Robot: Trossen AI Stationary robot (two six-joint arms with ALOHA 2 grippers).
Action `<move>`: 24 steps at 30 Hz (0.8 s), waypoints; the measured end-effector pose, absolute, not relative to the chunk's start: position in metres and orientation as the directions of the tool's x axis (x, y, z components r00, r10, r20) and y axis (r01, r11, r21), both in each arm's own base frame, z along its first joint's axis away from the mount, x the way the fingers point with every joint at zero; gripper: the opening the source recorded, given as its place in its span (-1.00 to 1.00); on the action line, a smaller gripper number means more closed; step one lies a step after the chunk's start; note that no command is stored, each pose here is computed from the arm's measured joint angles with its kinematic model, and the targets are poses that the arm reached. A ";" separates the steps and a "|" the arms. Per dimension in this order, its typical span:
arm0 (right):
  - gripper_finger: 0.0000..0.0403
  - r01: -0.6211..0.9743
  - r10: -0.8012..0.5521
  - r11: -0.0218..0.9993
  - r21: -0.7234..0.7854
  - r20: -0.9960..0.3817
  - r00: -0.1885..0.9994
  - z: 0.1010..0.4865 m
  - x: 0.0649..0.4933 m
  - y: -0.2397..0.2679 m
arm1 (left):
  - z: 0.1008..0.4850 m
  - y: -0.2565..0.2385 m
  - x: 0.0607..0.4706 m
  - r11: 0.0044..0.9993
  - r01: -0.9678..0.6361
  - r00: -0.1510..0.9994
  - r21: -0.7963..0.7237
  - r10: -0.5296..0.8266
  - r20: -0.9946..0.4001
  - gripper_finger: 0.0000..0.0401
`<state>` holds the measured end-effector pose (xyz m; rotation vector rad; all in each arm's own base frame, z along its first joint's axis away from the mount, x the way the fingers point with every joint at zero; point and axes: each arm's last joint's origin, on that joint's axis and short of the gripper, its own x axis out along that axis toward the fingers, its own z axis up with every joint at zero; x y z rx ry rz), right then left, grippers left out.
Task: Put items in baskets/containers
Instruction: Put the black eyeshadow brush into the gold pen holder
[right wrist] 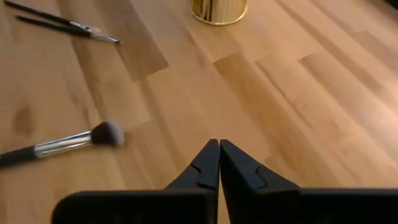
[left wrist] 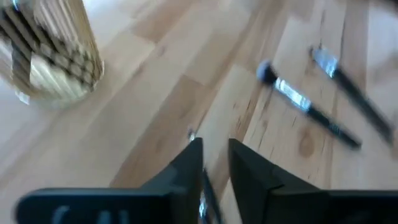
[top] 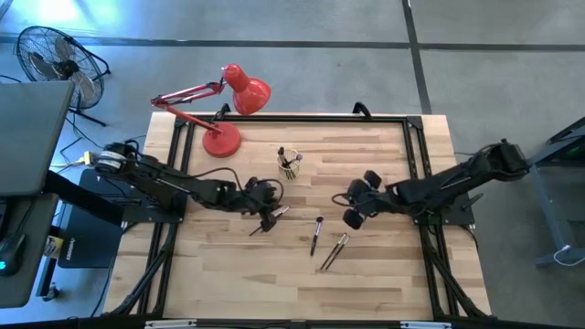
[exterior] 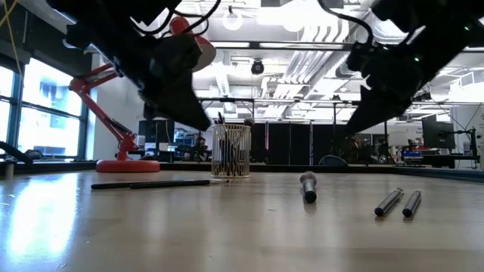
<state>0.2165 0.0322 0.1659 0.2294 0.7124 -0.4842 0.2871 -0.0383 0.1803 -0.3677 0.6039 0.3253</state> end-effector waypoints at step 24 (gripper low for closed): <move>-0.99 0.420 -0.279 0.904 0.072 -0.647 0.710 0.155 0.209 0.036 | 0.205 -0.030 0.382 0.798 -0.583 0.468 -0.152 0.177 -0.866 -0.38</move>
